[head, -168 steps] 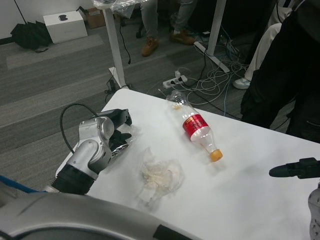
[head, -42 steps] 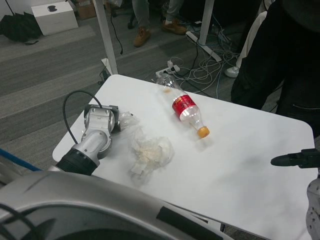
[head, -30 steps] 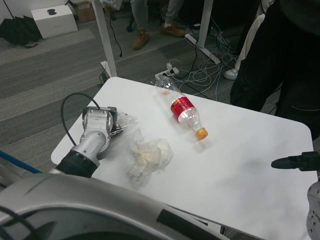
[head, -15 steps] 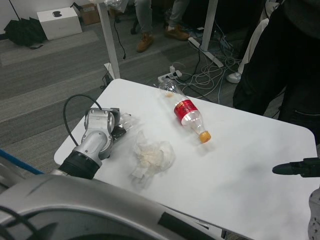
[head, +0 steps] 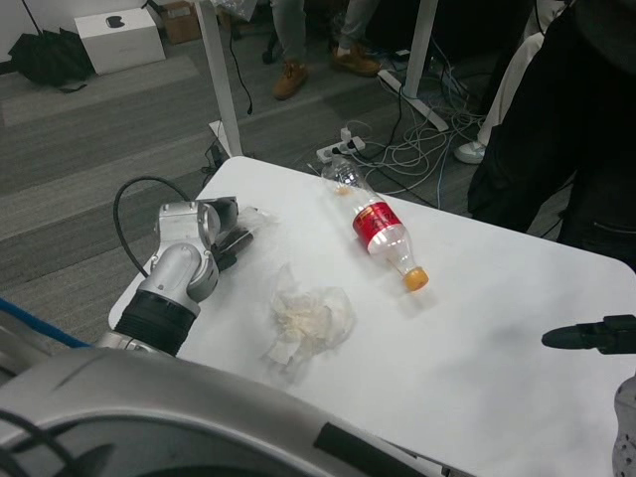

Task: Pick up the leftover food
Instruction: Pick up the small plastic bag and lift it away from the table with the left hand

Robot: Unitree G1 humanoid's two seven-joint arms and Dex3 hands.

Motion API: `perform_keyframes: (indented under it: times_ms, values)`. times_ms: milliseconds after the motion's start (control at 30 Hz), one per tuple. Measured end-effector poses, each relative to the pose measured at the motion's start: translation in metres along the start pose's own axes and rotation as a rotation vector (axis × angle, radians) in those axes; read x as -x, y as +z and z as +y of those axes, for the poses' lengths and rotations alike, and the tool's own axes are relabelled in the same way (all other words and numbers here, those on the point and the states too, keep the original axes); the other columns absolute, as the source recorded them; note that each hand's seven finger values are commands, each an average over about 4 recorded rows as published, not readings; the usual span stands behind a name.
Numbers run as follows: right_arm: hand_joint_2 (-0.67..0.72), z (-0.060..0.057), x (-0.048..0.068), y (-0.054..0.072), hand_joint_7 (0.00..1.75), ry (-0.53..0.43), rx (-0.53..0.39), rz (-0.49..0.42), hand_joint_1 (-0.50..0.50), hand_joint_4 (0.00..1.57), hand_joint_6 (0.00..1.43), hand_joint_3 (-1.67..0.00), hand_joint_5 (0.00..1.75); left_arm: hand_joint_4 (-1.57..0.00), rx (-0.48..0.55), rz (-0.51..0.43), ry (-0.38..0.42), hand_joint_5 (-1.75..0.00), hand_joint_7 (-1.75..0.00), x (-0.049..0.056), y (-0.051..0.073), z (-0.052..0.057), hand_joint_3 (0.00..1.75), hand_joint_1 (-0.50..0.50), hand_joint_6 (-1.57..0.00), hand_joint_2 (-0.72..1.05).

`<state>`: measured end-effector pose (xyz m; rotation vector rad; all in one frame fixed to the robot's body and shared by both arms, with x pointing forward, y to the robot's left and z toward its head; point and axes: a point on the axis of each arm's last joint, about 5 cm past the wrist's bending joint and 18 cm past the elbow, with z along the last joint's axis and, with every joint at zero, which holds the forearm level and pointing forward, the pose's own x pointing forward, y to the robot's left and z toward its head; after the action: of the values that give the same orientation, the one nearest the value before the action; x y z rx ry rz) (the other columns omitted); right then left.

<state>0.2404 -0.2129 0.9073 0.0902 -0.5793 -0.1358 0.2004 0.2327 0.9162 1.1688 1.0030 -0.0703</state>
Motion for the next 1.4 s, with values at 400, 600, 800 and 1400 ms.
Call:
perform_keyframes:
  times_ms: [400, 600, 800, 1400]
  values:
    - [0.72, -0.001, 0.0, -0.001, 0.0, -0.007, 0.0, 0.007, -0.42, 0.0, 0.0, 0.0, 0.0, -1.42, 0.072, -0.054, -0.026, -1.75, -1.68, -0.001, 0.001, 0.008, 1.48, -0.48, -1.31, 0.47]
    - [0.72, -0.002, 0.001, -0.002, 0.0, -0.01, 0.005, 0.012, -0.42, 0.0, 0.0, 0.0, 0.0, -1.42, 0.107, -0.087, -0.066, -1.75, -1.68, -0.003, 0.0, 0.007, 1.51, -0.48, -1.29, 0.43]
    - [0.72, -0.002, 0.001, -0.002, 0.0, -0.005, 0.005, 0.013, -0.42, 0.0, 0.0, 0.0, 0.0, -1.42, 0.156, -0.15, -0.091, -1.69, -1.68, -0.002, 0.0, 0.008, 1.48, -0.48, -1.26, 0.38]
    - [0.72, 0.001, -0.002, -0.002, 0.0, 0.011, 0.001, 0.011, -0.42, 0.0, 0.0, 0.0, 0.0, -1.35, 0.622, -0.811, 0.155, -1.31, -1.54, 0.014, 0.0, 0.049, 1.48, -0.5, -1.26, 0.47]
